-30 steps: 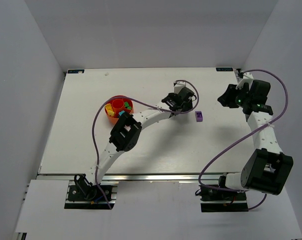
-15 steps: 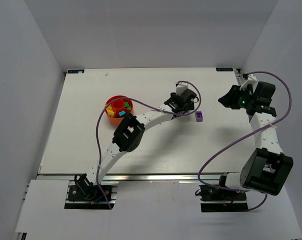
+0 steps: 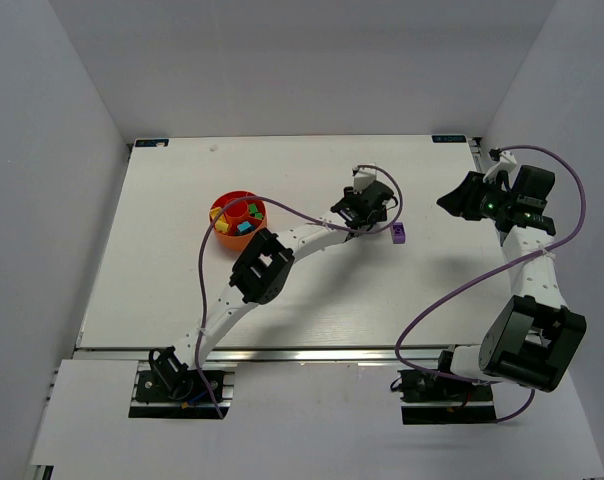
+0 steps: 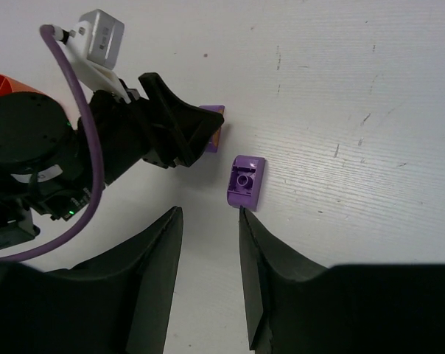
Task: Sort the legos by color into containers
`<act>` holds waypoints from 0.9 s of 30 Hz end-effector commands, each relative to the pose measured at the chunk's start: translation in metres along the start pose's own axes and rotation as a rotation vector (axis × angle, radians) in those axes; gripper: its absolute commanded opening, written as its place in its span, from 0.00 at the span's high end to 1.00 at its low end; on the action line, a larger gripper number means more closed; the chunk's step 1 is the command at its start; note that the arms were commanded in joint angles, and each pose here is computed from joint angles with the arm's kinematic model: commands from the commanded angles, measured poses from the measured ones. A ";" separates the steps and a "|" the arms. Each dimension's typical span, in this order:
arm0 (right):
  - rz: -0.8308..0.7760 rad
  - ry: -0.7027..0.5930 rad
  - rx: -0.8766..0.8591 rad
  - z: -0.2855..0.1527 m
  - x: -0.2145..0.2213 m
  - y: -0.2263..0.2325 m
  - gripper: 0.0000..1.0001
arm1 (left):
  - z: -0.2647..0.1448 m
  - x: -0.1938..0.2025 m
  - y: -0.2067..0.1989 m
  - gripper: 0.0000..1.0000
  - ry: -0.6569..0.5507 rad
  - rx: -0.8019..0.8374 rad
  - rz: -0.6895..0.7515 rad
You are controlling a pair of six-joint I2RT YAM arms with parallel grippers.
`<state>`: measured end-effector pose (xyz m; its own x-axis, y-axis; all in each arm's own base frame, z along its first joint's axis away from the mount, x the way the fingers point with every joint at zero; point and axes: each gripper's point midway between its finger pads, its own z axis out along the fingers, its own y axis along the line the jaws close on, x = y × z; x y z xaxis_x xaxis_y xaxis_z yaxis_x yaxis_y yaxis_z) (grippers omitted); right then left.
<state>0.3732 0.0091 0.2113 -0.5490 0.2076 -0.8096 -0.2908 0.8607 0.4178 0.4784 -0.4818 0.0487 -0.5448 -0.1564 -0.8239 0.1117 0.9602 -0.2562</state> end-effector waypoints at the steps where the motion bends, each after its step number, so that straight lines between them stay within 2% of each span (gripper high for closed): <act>1: -0.031 -0.049 -0.025 -0.006 -0.012 0.007 0.58 | -0.002 -0.013 -0.011 0.32 -0.030 0.027 -0.011; 5: -0.028 -0.050 -0.032 -0.006 -0.012 0.007 0.58 | 0.001 -0.003 -0.003 0.34 -0.010 0.001 0.013; 13: -0.015 -0.047 -0.041 -0.006 -0.010 0.006 0.59 | -0.001 0.002 0.012 0.51 0.006 -0.058 0.063; 19: -0.011 -0.045 -0.049 -0.007 -0.009 0.007 0.60 | -0.016 0.003 0.042 0.57 0.019 -0.144 0.178; 20: -0.011 -0.044 -0.055 -0.006 -0.008 0.007 0.60 | -0.028 -0.013 0.040 0.61 -0.002 -0.134 0.178; 21: -0.013 -0.044 -0.067 -0.007 -0.009 0.010 0.61 | -0.033 0.002 0.055 0.62 0.035 -0.154 0.227; 23: -0.022 -0.037 -0.080 -0.006 -0.006 0.012 0.62 | -0.043 -0.001 0.062 0.66 0.043 -0.130 0.235; 25: -0.030 -0.030 -0.113 -0.007 -0.004 0.017 0.64 | -0.072 -0.008 0.075 0.72 0.058 -0.082 0.262; 26: -0.037 -0.024 -0.126 -0.005 -0.001 0.019 0.68 | -0.082 -0.016 0.062 0.74 0.034 0.010 0.240; 27: -0.034 -0.022 -0.143 -0.006 0.000 0.021 0.69 | -0.111 -0.048 0.052 0.76 -0.023 0.084 0.247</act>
<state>0.3677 0.0159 0.2133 -0.5482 0.2130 -0.8088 -0.3458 0.8228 0.4510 0.4232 -0.3963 0.0384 -0.5872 0.1080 -0.8022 0.1806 0.9836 0.0003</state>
